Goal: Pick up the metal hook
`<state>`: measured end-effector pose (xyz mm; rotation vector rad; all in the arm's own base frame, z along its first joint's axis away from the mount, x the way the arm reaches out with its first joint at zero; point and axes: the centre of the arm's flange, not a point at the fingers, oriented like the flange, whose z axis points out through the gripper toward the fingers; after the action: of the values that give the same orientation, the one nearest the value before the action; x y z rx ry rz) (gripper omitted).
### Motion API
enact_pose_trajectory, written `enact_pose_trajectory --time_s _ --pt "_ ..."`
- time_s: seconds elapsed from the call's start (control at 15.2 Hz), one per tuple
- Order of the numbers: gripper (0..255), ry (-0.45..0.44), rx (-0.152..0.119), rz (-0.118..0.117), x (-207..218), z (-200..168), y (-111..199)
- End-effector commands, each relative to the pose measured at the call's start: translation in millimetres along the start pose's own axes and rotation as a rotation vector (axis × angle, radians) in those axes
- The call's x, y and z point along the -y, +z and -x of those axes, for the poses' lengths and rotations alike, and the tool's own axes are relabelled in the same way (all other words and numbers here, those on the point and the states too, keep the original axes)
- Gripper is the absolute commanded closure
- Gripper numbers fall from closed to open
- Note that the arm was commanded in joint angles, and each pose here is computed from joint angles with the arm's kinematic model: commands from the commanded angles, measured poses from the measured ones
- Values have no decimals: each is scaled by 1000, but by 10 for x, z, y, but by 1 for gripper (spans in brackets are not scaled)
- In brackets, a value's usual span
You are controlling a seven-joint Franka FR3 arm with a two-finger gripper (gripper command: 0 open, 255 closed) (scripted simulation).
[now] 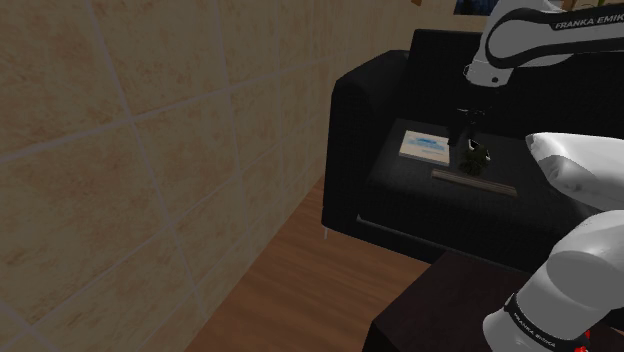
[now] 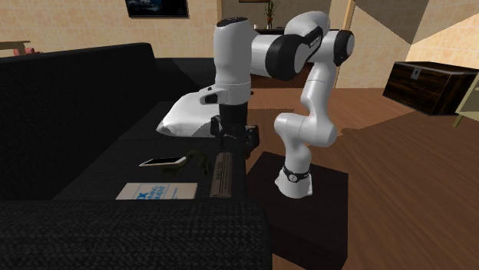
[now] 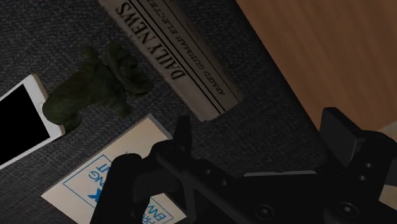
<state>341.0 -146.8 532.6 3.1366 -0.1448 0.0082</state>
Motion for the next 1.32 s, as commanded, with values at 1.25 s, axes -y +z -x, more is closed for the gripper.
enact_pose_trajectory --time_s 1.25 --pt "0 265 -61 -27 -1914 -129 621"
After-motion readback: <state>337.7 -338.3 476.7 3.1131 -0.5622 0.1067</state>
